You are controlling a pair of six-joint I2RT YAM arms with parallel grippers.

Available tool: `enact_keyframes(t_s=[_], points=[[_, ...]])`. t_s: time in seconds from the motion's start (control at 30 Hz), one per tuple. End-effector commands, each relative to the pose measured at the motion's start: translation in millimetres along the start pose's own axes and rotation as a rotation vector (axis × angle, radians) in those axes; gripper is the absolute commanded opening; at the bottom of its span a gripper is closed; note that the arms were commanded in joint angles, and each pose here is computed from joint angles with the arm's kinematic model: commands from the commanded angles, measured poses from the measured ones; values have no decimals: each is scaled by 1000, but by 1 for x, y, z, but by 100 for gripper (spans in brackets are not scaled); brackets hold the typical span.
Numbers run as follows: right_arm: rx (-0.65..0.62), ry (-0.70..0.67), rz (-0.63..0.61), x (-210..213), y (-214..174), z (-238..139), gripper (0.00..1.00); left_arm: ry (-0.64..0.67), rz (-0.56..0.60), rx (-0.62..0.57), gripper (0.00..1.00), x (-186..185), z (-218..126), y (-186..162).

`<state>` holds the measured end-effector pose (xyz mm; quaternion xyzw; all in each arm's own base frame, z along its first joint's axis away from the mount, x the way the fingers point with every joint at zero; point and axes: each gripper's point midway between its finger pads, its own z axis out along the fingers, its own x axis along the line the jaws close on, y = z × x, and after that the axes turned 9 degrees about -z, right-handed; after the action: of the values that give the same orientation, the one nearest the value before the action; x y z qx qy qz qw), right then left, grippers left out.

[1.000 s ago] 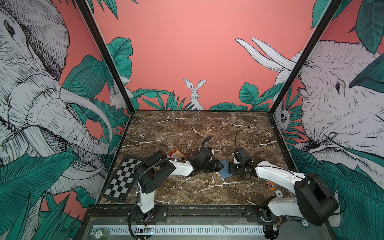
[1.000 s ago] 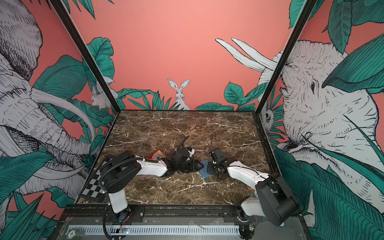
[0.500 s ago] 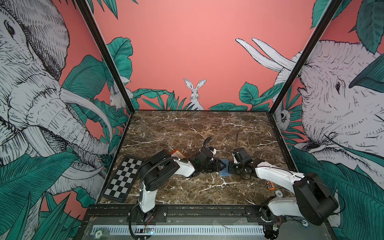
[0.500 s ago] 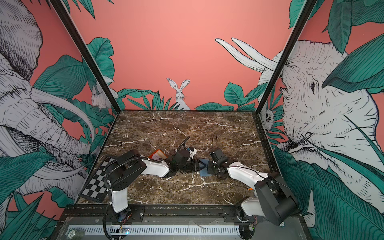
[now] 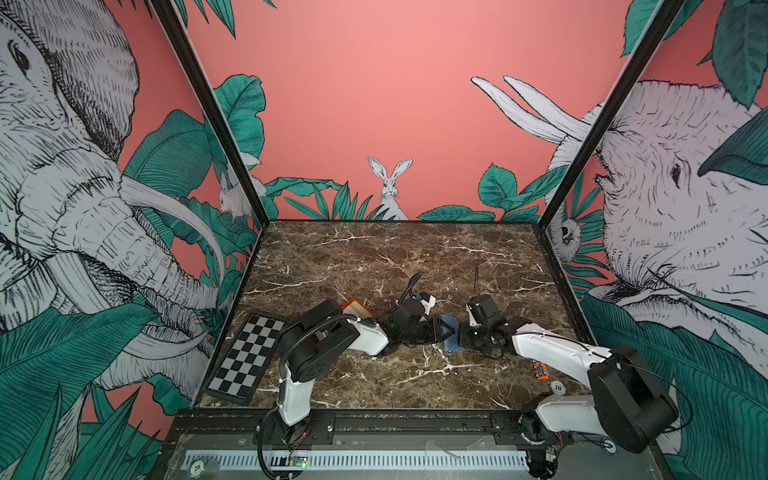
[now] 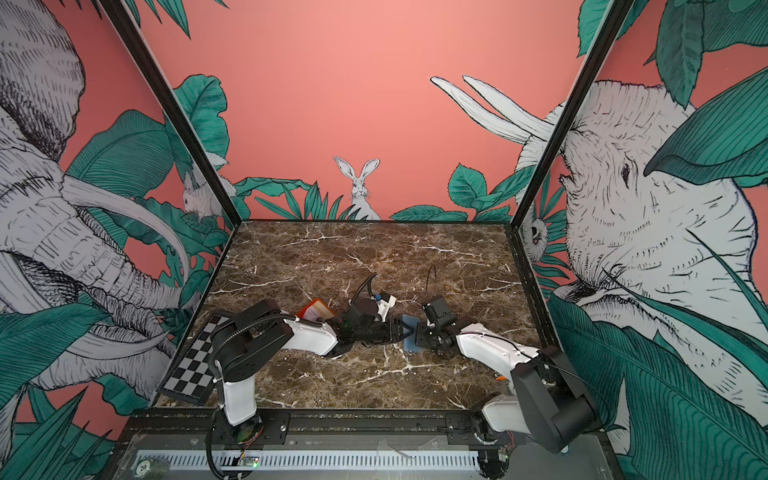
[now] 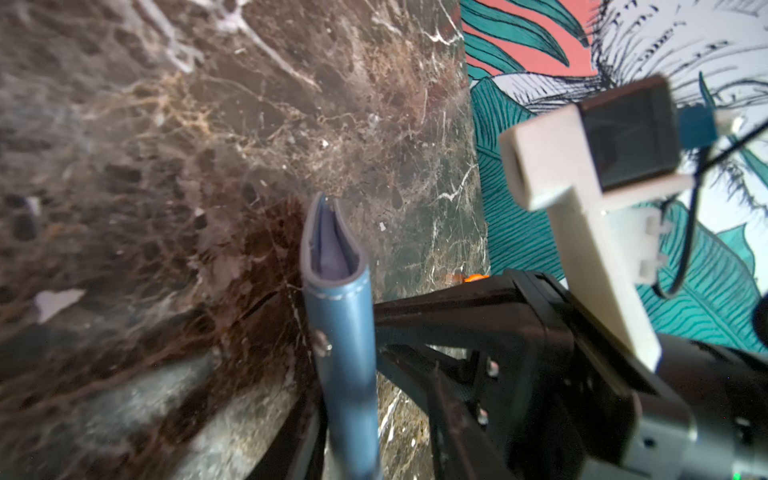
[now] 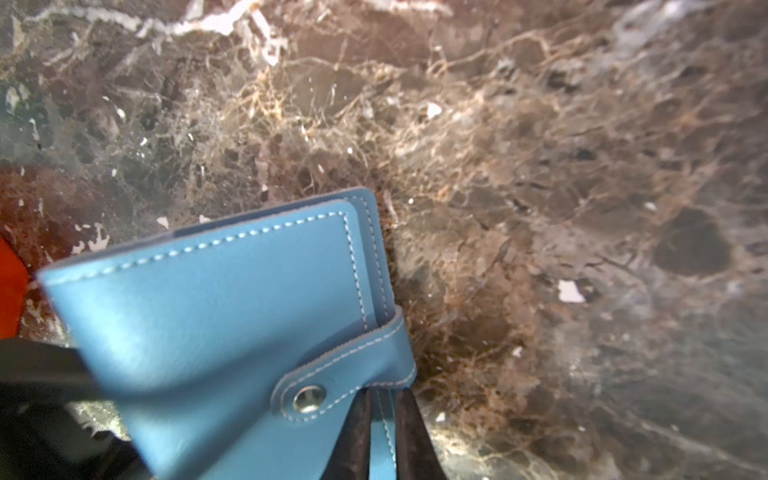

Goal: Put the credit cards into the card holder

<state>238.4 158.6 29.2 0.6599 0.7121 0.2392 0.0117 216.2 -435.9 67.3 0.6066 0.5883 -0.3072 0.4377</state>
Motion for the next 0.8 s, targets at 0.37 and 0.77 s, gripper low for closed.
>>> enact_keyframes(t_s=[0.37,0.77], points=[[-9,63,15,5,-2,-6,14,-108,46,19,22,-33,-6,-4],[-35,97,3,15,1,-35,21,-27,57,-4,4,-20,-13,-3]])
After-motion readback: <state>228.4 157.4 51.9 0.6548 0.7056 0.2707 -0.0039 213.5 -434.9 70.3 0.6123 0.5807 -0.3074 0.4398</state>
